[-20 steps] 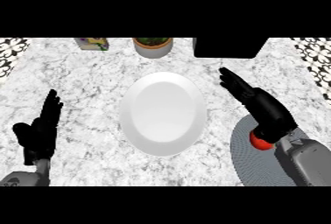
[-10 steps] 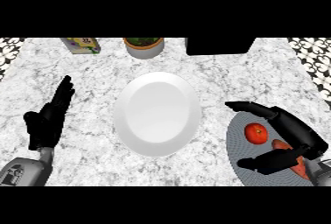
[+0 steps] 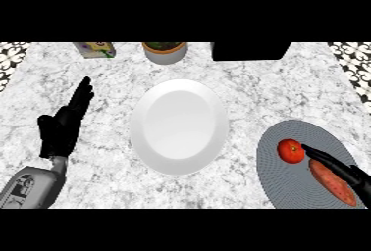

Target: Pick the sweet potato from the placemat and place it in the plate

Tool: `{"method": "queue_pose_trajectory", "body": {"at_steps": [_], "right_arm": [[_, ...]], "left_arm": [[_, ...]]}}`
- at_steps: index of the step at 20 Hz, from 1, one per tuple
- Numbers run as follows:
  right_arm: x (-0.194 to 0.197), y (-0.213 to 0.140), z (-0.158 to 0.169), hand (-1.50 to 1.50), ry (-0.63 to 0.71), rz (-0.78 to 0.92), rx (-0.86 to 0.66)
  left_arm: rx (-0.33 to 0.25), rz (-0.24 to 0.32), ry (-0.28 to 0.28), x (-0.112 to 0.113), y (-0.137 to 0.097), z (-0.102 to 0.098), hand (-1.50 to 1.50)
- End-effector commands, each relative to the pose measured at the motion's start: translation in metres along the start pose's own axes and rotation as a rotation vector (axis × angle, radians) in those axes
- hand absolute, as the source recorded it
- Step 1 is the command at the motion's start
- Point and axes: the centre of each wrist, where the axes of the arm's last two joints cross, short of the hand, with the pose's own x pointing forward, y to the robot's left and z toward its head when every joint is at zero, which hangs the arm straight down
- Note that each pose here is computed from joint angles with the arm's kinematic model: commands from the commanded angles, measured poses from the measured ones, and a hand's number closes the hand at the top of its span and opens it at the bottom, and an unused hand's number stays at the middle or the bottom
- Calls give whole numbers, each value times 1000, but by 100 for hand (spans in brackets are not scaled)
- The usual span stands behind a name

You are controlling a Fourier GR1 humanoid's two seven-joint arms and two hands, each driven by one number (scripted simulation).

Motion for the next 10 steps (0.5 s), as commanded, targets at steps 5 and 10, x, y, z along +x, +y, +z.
{"method": "queue_pose_trajectory", "body": {"at_steps": [5,10], "right_arm": [[28,-87,31,-150,44,255,-21],[55,-121,27,-150,253,414,170]], "left_arm": [[-20,4,6,-4,-24,-3,0],[-21,-10,-10,12,-12,-16,0]]}}
